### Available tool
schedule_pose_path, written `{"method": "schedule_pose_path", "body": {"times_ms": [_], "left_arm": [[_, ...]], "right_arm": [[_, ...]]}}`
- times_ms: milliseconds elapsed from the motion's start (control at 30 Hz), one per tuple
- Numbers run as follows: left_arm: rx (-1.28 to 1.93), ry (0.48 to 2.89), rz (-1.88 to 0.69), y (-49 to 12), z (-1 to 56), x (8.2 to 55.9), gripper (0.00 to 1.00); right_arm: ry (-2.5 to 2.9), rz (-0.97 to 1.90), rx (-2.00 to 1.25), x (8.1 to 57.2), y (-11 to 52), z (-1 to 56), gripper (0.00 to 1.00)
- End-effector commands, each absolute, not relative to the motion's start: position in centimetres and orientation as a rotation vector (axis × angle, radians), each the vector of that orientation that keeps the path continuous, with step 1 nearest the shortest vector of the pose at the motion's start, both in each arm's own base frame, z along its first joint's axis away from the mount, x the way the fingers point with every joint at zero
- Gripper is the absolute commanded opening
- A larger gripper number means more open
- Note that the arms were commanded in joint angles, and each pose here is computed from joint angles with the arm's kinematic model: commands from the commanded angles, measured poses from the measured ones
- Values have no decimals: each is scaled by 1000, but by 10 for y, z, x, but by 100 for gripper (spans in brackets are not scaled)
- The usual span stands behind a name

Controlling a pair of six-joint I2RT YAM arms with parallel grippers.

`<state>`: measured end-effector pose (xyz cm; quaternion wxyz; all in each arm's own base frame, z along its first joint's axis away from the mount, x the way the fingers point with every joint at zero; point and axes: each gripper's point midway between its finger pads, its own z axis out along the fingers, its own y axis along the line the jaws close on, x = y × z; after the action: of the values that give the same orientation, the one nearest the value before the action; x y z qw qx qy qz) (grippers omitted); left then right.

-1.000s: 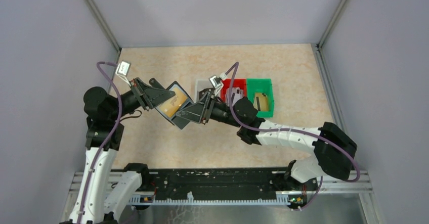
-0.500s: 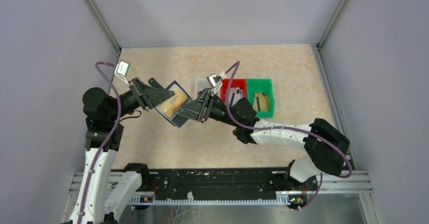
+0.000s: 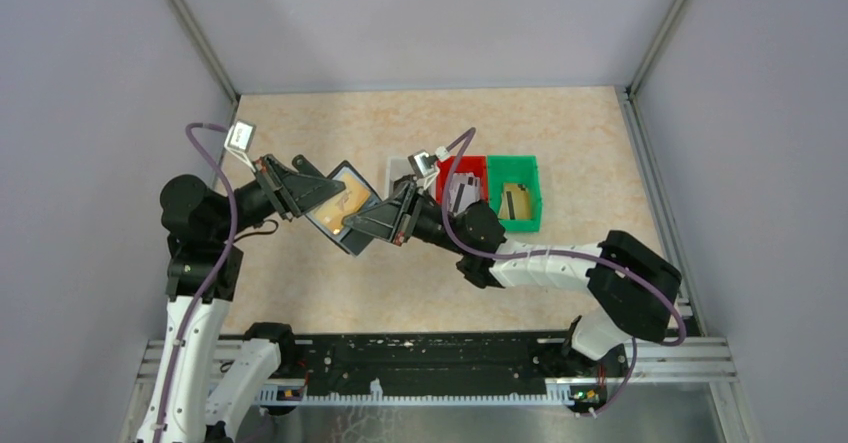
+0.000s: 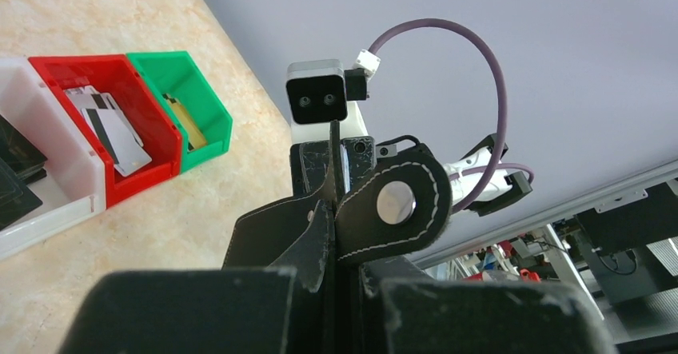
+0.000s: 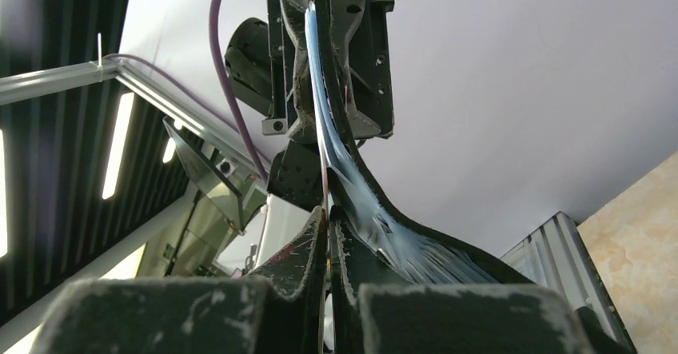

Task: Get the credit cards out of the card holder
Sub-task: Remove the credit card from the card holder.

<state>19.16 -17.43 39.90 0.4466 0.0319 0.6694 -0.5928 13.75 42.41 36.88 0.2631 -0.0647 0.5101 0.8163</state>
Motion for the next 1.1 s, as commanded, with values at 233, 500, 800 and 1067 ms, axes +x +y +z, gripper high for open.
{"method": "schedule_pose_path", "body": {"times_ms": [233, 500, 800, 1067], "left_arm": [[90, 1611, -1470, -172, 420, 188, 0], [77, 1615, -1474, -172, 421, 189, 0], [79, 1617, -1473, -172, 421, 189, 0], [84, 1610, -1476, -172, 424, 187, 0]], "right_arm": [[1247, 2232, -199, 119, 396, 387, 0], [1223, 2242, -221, 120, 403, 399, 23], [1213, 2267, -220, 125, 416, 405, 24], [1220, 2296, -232, 123, 418, 403, 20]]}}
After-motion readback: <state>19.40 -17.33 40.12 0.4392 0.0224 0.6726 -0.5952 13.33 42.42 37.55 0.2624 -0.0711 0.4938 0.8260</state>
